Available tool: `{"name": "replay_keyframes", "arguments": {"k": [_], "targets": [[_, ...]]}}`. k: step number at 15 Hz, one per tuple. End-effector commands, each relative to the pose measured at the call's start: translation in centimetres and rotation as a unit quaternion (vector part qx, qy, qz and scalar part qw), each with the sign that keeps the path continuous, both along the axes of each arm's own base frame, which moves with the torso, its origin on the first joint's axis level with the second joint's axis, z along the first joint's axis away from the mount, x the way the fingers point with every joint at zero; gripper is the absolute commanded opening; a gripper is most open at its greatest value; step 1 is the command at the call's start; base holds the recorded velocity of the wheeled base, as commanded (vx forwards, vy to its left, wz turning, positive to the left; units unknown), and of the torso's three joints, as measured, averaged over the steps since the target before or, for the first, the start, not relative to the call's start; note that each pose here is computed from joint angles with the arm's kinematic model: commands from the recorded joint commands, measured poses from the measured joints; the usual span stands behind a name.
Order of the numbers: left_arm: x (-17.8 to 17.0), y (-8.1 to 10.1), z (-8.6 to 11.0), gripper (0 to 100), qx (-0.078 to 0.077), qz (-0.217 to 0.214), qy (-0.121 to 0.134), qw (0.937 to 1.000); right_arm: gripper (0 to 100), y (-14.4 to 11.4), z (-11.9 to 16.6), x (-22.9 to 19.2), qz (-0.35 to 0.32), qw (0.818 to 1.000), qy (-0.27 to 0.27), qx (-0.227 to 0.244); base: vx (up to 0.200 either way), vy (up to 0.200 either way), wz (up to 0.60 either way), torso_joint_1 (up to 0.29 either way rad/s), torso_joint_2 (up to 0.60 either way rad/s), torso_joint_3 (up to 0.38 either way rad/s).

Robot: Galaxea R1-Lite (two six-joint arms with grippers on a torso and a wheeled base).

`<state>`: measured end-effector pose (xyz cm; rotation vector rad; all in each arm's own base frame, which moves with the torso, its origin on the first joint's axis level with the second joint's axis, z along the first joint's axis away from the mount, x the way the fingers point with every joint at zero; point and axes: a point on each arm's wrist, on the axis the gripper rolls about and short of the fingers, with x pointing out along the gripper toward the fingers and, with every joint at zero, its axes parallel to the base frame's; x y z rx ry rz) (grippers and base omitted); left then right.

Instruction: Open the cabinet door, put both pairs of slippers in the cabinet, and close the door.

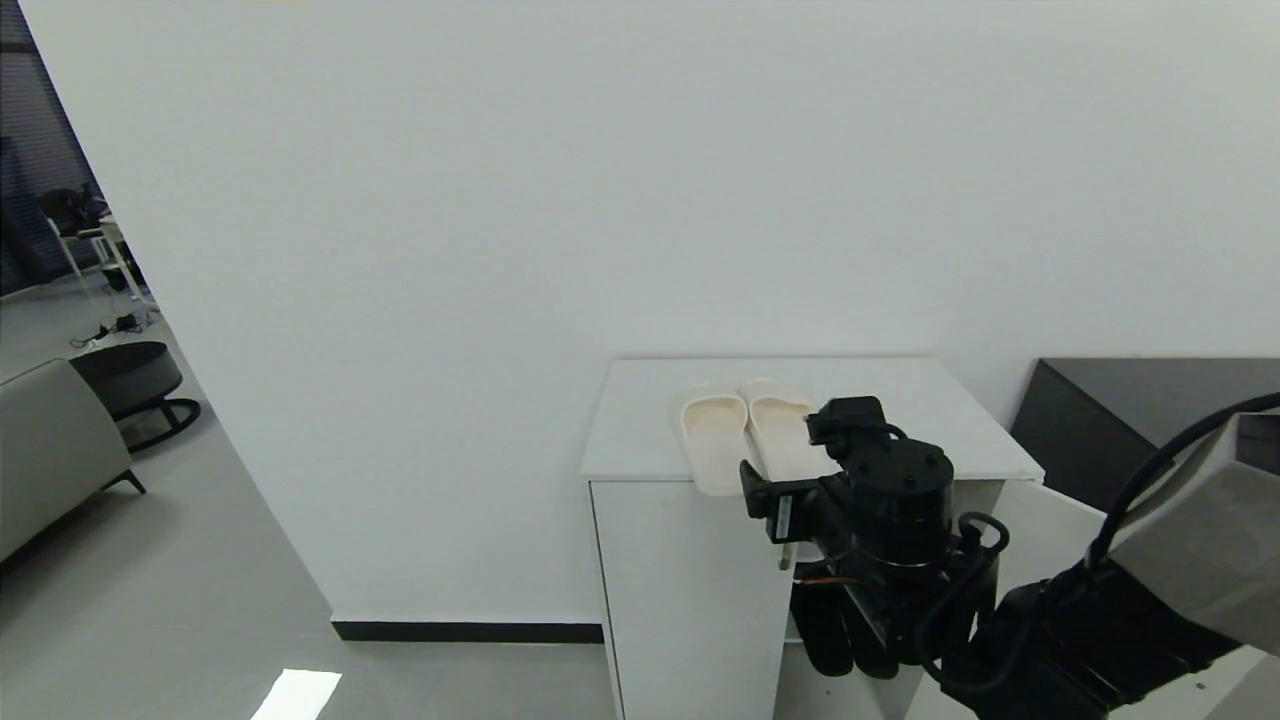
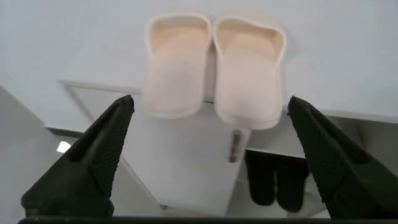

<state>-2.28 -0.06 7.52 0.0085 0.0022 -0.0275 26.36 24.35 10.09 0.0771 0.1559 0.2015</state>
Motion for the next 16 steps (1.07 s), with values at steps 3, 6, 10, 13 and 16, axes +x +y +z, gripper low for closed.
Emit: {"name": "replay_keyframes", "arguments": {"k": [3,6,10,13,16], "targets": [[0.0,0.0,0.0,0,0.003,0.001,0.000,1.0000,100,0.0,-2.1,0.8,-0.007,1.000,0.021,-0.022,0.200,-0.067,0.00,-0.004,0.00,0.002],[0.0,0.0,0.0,0,0.002,0.001,0.000,1.0000,100,0.8,-2.1,1.6,-0.007,0.999,0.022,-0.026,0.133,0.000,0.00,0.008,0.00,0.002],[0.0,0.0,0.0,0,-0.001,0.001,0.000,1.0000,100,2.4,-1.7,1.1,0.035,0.999,0.016,-0.013,0.000,0.000,0.00,0.000,0.00,0.000],[0.0,0.0,0.0,0,-0.001,0.000,0.000,1.0000,100,3.1,-1.2,1.4,0.045,0.999,0.015,-0.012,0.000,0.000,0.00,0.000,0.00,0.000],[0.0,0.0,0.0,0,-0.001,0.001,0.000,1.0000,100,3.9,-1.4,2.1,0.062,0.997,0.031,-0.021,0.000,0.000,0.00,0.000,0.00,0.000]]}}
